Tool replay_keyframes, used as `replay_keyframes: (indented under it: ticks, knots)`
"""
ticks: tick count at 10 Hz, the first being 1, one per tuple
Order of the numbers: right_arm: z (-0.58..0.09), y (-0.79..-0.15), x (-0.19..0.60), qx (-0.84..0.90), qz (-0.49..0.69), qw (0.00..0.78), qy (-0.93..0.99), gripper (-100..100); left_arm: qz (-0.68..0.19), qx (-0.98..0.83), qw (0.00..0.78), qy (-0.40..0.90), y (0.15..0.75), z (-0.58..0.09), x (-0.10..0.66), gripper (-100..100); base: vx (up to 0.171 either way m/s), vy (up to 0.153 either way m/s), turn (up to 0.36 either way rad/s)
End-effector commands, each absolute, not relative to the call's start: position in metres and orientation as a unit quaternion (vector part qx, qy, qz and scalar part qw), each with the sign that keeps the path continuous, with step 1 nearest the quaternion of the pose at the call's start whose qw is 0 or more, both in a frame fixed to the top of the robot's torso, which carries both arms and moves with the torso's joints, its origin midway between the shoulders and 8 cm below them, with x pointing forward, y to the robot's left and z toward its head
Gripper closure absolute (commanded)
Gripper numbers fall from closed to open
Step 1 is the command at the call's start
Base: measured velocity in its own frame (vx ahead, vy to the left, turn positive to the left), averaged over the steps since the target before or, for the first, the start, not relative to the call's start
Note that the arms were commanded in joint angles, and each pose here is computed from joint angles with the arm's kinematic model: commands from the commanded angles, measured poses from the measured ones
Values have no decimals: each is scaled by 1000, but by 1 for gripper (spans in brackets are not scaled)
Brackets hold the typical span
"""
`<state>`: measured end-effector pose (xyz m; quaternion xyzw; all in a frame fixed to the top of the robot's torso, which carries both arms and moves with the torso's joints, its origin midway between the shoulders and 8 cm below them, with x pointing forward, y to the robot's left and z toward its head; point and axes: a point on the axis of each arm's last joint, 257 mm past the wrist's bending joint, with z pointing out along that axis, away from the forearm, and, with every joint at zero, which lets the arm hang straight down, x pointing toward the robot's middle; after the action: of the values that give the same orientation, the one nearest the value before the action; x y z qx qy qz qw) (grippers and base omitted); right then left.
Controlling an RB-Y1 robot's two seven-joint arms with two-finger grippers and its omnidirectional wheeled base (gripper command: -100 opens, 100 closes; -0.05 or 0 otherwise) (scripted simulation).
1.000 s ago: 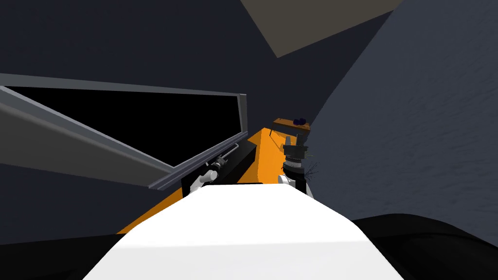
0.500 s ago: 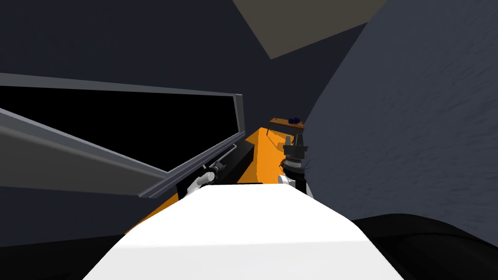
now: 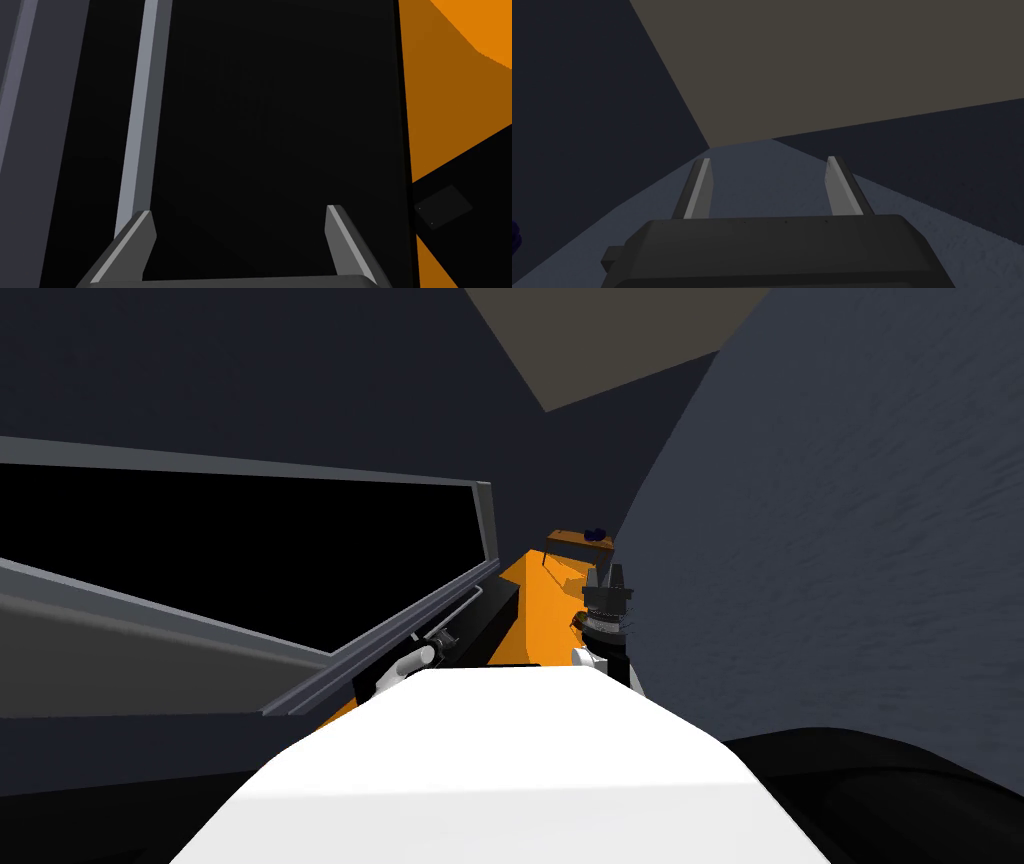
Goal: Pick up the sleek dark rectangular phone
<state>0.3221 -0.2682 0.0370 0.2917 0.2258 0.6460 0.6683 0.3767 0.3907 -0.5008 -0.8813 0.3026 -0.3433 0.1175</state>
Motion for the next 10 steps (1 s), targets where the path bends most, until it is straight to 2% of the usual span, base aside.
replay_keyframes:
  ticks: [1,7,10]
  knots:
    - [37,-268,322,292,646,668,226,0,-322,-893,106,296,398,-513,366,-100,-3,30,-64]
    - [37,-268,322,292,646,668,226,0,-219,-944,50,241,440,-558,292,-100,2,32,-105]
    - [37,-268,322,292,646,668,226,0,-194,-954,37,225,449,-567,271,-100,1,16,-59]
